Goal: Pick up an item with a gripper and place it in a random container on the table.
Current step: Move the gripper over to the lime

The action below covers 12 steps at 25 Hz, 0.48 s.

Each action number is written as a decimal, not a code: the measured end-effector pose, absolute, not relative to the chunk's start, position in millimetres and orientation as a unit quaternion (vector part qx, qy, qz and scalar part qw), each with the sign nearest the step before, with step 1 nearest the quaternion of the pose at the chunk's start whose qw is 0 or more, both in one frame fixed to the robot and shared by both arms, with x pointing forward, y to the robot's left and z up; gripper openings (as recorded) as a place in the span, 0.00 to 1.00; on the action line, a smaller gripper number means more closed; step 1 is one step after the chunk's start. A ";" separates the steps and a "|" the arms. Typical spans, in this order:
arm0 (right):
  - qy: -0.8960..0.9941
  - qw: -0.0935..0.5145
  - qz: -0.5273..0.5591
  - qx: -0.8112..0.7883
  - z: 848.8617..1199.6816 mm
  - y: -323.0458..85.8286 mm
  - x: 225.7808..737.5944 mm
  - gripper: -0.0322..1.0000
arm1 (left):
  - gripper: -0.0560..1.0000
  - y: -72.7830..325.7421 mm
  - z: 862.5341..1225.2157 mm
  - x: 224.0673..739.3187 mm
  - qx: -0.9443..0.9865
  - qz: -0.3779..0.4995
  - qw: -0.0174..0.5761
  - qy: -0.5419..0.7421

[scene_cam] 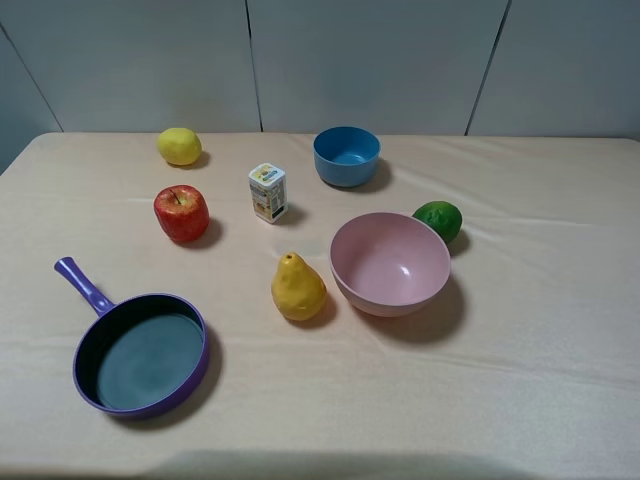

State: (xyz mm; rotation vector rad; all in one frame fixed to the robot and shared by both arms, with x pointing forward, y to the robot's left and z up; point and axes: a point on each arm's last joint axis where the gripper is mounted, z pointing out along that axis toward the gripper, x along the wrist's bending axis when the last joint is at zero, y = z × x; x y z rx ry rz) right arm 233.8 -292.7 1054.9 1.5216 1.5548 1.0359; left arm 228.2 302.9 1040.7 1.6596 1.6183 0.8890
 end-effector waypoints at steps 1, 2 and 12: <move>0.603 0.358 0.401 0.590 1054.9 -292.7 233.8 0.70 | 0.97 302.9 1040.7 228.2 0.633 0.339 0.324 0.617; 0.603 0.358 0.401 0.590 1054.9 -292.7 233.8 0.70 | 0.97 302.9 1040.7 228.2 0.633 0.339 0.324 0.617; 0.603 0.357 0.402 0.590 1054.9 -292.5 233.8 0.70 | 0.97 302.9 1040.7 228.2 0.633 0.339 0.324 0.617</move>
